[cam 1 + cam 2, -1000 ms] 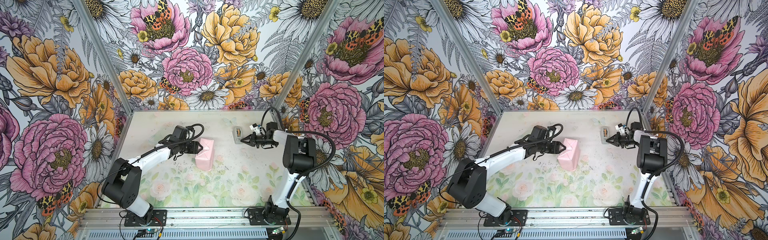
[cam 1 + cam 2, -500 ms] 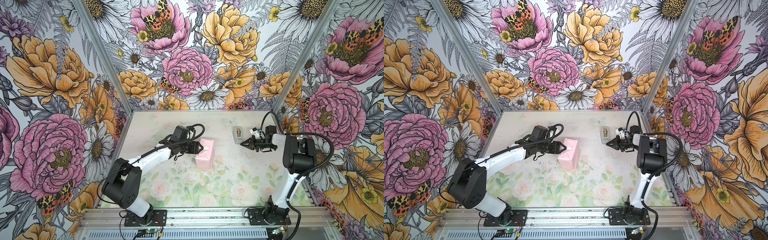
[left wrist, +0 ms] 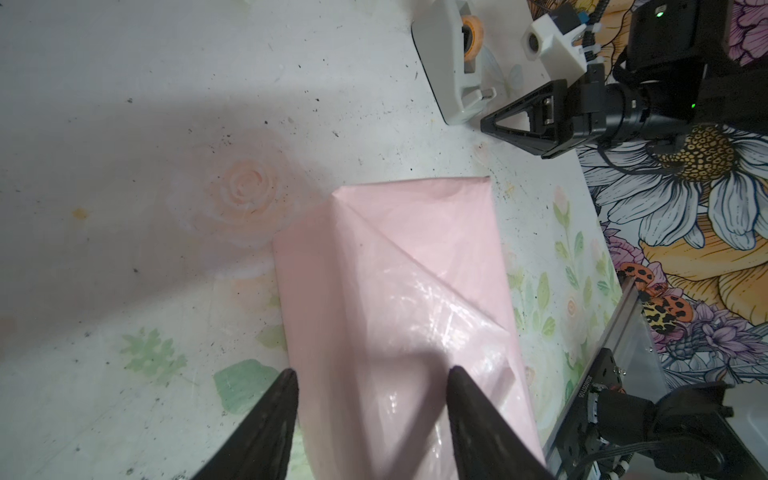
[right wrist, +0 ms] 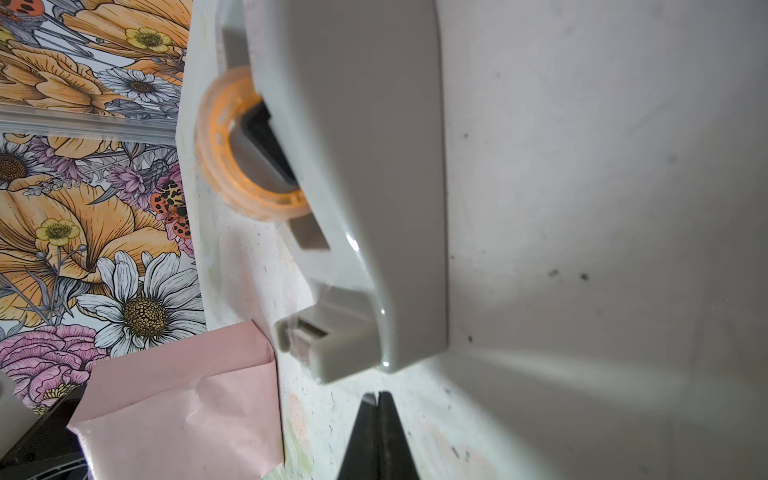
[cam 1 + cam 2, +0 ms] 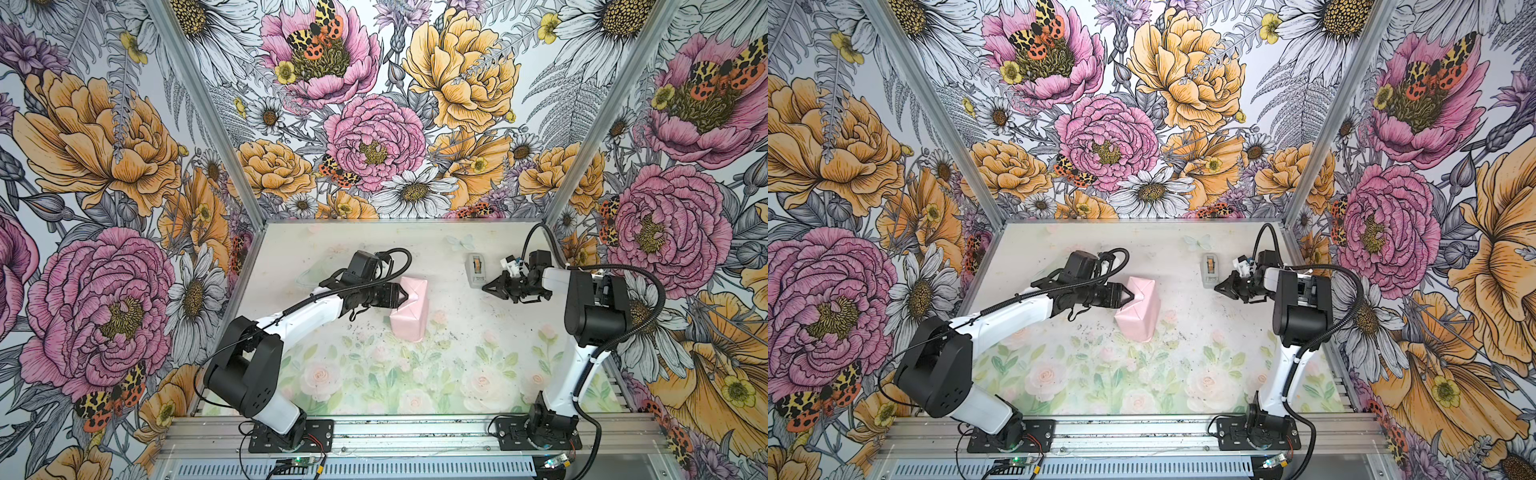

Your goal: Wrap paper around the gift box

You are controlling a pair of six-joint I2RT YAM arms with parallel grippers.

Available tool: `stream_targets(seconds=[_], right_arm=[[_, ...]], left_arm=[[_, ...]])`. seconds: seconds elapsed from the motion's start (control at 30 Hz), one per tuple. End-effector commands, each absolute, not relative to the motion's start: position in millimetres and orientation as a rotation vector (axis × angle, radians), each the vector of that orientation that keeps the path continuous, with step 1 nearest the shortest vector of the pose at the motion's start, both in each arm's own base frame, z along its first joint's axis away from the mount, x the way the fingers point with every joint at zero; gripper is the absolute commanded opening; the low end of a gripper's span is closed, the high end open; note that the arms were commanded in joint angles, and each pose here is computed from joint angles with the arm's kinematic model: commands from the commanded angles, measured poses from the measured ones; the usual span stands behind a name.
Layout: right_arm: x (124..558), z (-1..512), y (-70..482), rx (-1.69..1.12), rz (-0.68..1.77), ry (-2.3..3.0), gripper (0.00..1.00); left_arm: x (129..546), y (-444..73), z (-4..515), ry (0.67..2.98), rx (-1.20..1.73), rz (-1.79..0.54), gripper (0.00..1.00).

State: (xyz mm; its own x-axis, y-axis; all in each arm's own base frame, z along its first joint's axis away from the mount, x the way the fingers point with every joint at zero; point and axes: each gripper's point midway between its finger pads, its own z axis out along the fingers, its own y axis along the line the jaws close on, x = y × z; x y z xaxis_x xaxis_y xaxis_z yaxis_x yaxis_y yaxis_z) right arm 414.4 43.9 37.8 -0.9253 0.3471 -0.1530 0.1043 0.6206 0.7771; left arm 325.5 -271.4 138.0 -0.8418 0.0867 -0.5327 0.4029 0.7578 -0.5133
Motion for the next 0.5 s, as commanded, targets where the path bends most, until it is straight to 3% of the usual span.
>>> stream_targets(seconds=[0.0,0.27,0.47], right_arm=[[406,20,36,0.436,1.118,2.622,0.00],[405,19,34,0.448,1.103,2.629,0.00],[400,56,43,0.367,1.151,2.534,0.00]], left_arm=[[329,-274,144,2.445,0.395,-0.848,0.59],[328,-275,151,2.429,0.401,-0.848,0.59],[326,-273,170,2.375,0.411,-0.846,0.59]])
